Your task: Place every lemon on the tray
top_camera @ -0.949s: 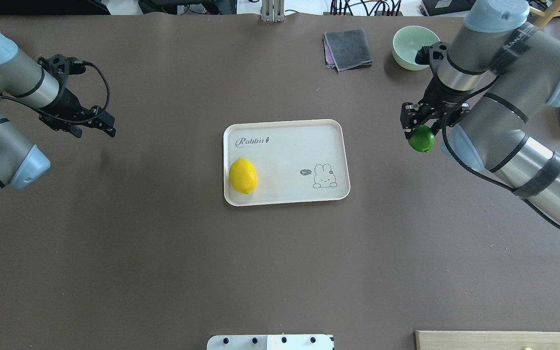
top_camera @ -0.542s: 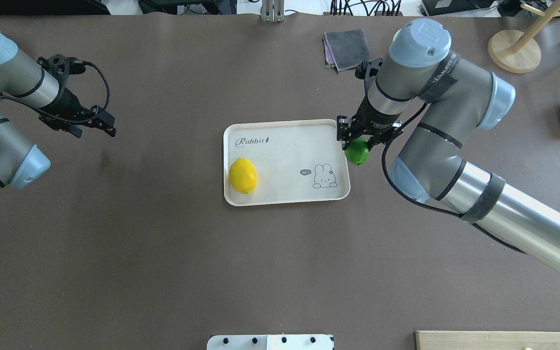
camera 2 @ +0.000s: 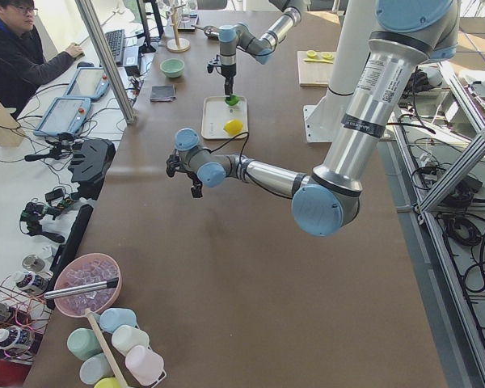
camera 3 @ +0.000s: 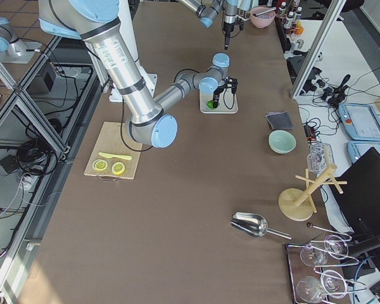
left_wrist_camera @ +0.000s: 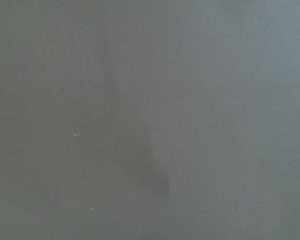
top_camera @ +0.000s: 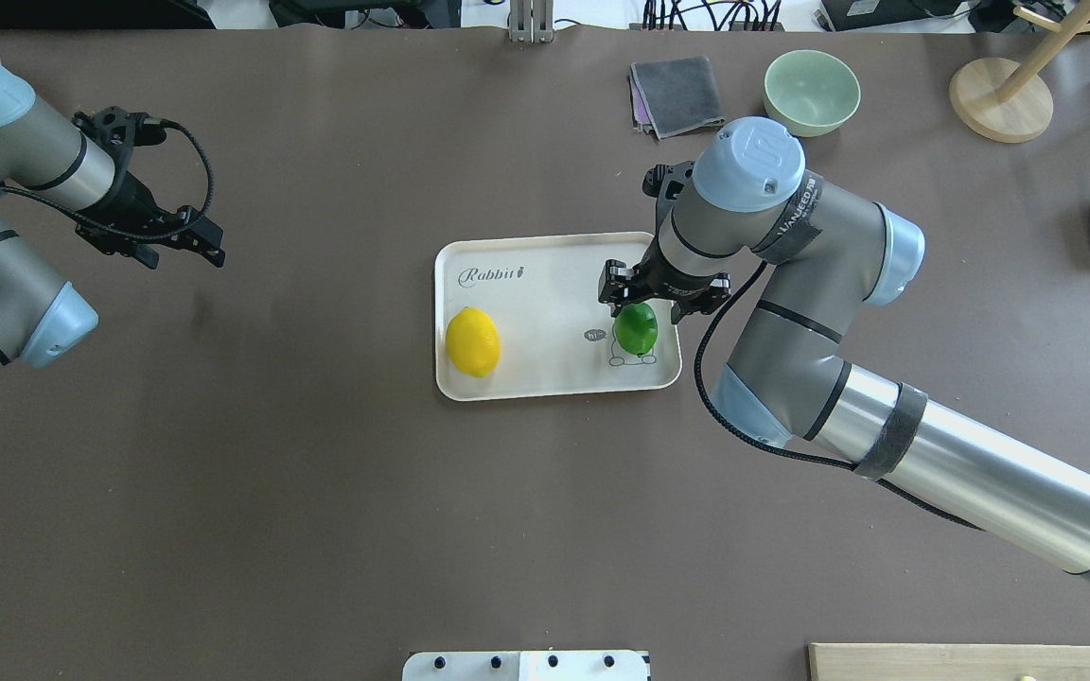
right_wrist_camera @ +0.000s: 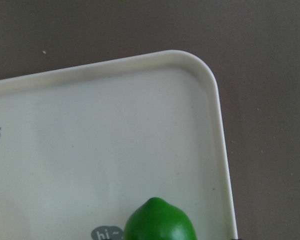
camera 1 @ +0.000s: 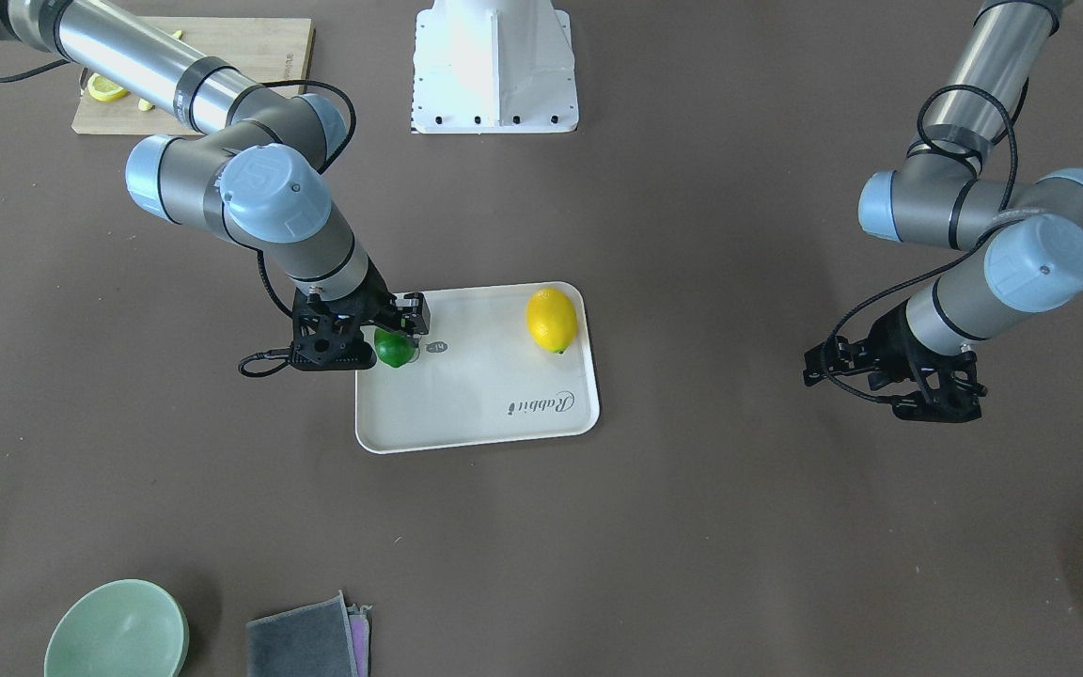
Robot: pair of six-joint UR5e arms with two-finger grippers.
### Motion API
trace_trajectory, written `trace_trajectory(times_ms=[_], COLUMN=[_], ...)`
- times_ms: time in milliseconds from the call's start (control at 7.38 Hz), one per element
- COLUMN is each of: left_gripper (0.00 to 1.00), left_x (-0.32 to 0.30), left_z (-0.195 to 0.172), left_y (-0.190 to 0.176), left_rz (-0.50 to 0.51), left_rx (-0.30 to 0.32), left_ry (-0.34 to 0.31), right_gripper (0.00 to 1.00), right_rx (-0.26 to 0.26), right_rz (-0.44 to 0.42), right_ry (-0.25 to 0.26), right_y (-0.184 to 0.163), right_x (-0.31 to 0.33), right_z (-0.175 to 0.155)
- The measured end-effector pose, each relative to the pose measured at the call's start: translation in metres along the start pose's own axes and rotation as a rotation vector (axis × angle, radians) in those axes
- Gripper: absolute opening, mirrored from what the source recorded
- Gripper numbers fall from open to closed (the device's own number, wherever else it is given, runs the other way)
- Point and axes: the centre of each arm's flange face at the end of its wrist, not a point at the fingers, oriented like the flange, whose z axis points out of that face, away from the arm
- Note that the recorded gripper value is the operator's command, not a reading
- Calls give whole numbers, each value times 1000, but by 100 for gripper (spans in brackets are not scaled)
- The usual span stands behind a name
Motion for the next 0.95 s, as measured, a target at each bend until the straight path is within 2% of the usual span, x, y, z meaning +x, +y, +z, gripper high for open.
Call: trace_trajectory(times_ms=[407,678,949], left_gripper=[97,97,97], left_x=[-12,-58,-119], left_z=[-10,-47,-99], left_y=[-7,-25,-44], left_rz=[-1,19,57], left_rx=[13,23,6], left_ry=[-5,-7,-31], right_gripper=[100,100,100], right_rx=[-27,-19,-26], right_rz=[43,7,-54], right_ry=[42,102,146], right_y=[-30,-64,-99], right_x=[22,74,155], right_z=[-20,-48,-92])
